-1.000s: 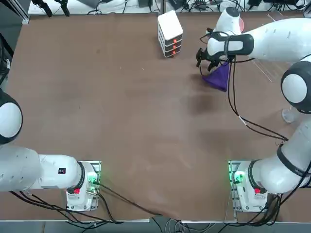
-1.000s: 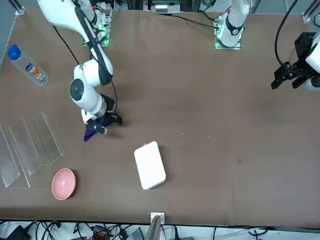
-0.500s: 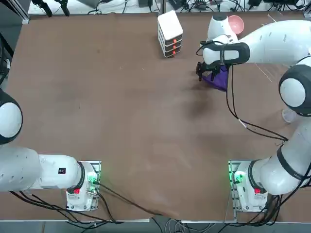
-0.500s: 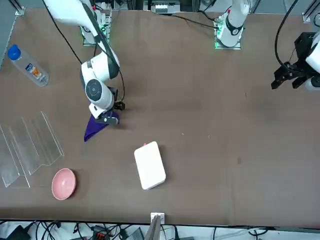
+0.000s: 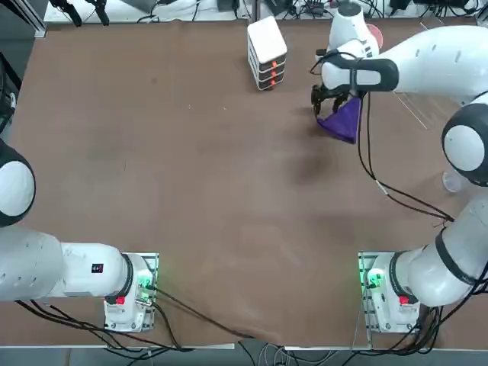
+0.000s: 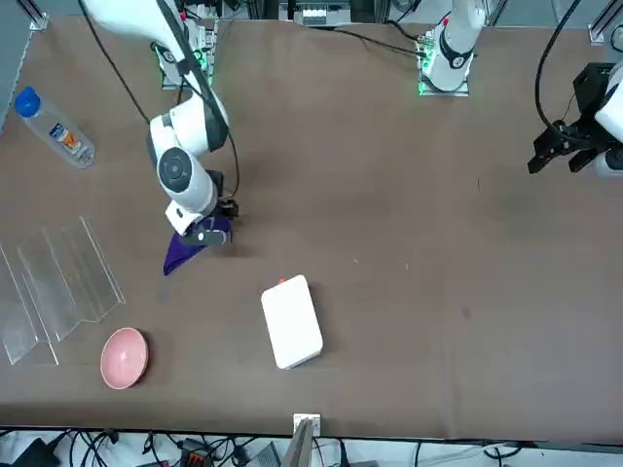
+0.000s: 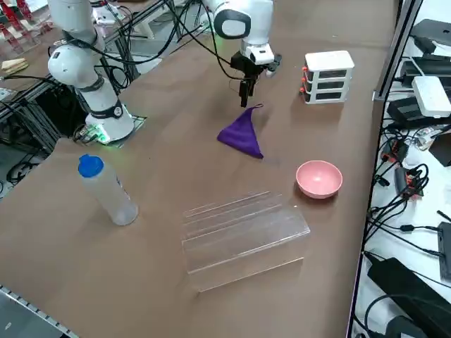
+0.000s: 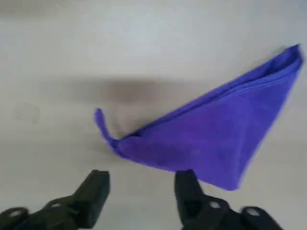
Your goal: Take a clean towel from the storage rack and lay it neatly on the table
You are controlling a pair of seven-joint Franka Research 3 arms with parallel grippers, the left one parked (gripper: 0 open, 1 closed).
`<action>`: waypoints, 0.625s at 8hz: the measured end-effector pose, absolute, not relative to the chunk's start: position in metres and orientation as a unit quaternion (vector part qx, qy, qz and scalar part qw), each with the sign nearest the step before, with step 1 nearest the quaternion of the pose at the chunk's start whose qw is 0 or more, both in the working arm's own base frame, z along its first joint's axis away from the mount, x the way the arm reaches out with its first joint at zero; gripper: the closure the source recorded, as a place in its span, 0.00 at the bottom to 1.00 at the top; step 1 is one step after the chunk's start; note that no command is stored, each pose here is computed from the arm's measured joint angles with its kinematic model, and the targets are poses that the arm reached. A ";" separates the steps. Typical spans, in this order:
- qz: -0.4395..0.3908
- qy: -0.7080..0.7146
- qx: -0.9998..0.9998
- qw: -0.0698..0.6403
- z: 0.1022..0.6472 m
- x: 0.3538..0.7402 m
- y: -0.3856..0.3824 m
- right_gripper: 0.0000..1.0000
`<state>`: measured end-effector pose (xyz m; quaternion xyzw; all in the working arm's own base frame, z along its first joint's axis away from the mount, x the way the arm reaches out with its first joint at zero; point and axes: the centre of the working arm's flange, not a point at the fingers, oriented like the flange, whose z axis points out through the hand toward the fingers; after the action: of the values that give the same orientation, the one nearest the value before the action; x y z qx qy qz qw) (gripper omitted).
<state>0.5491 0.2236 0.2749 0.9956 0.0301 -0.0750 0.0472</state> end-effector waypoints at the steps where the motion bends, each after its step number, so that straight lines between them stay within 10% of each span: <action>1: -0.084 0.040 0.994 0.056 0.269 0.549 0.216 0.29; 5: -0.071 0.051 0.995 0.047 0.238 0.553 0.226 0.27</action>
<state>0.5528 0.2257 0.2383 0.9951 0.0512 -0.0712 0.0466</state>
